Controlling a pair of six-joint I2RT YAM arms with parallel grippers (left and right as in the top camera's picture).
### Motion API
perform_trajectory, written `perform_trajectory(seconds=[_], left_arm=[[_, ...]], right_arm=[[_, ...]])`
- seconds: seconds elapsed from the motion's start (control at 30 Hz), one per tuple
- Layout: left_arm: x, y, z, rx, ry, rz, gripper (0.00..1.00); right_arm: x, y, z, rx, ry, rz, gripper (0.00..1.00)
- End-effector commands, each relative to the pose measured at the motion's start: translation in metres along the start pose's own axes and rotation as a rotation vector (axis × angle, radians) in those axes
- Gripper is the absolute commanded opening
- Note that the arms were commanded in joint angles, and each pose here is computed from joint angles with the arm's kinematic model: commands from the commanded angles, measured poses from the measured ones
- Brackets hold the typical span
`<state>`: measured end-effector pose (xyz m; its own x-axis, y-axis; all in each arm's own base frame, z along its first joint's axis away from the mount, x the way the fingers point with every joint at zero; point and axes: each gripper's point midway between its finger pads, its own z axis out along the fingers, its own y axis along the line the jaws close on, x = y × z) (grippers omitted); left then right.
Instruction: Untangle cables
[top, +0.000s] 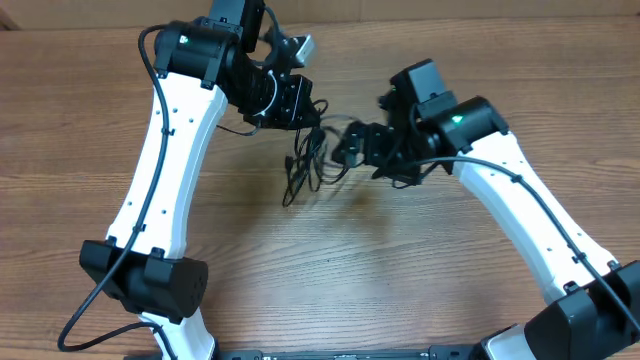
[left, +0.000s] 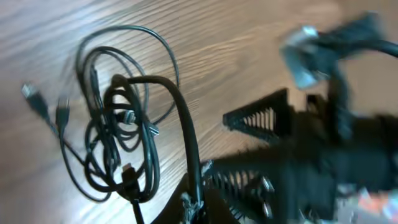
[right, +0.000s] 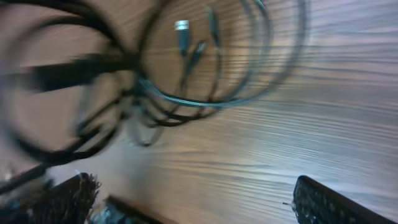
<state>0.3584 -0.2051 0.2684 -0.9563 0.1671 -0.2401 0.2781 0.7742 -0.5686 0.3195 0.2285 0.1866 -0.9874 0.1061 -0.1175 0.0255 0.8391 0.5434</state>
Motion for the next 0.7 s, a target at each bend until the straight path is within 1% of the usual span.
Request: perform_trajectory(seconds=[0.0,0.07,0.17,0.27,0.37,0.4,0.43,0.5,0.6,0.67], left_arm=[[0.0,0.013,-0.006,-0.136,-0.036,-0.176,0.04],[0.001,0.015,-0.006,-0.148,-0.039,-0.219,0.04],[0.0,0.015,-0.006,-0.147,-0.044,-0.236,0.04],[0.001,0.013,-0.006,-0.133,-0.041,-0.28,0.04],[0.003,-0.005,-0.005,-0.024,-0.012,-0.281,0.04],[0.003,-0.008,-0.005,-0.008,-0.007,-0.279,0.04],[0.003,-0.01,-0.005,0.002,-0.004,-0.28,0.04],[0.004,-0.012,-0.005,0.014,0.001,-0.28,0.04],[0.005,-0.019,-0.005,0.057,0.012,-0.275,0.04],[0.005,-0.019,-0.006,0.056,0.013,-0.278,0.04]], right_arm=[[-0.002,0.022,0.001,-0.082,-0.012,0.036,1.0],[-0.005,0.033,0.002,-0.107,-0.031,0.043,1.0],[-0.001,0.045,0.006,-0.129,-0.031,0.07,0.88],[0.001,0.052,0.008,-0.141,-0.031,0.077,0.85],[0.001,0.053,0.011,-0.133,-0.036,0.118,0.83],[0.001,0.053,0.011,-0.133,-0.035,0.118,0.82],[0.001,0.053,0.011,-0.133,-0.035,0.118,0.8],[0.001,0.054,0.011,-0.135,-0.033,0.118,0.72],[0.002,0.053,0.012,-0.131,-0.032,0.119,0.71],[0.0,0.046,0.013,-0.096,-0.048,0.128,0.7]])
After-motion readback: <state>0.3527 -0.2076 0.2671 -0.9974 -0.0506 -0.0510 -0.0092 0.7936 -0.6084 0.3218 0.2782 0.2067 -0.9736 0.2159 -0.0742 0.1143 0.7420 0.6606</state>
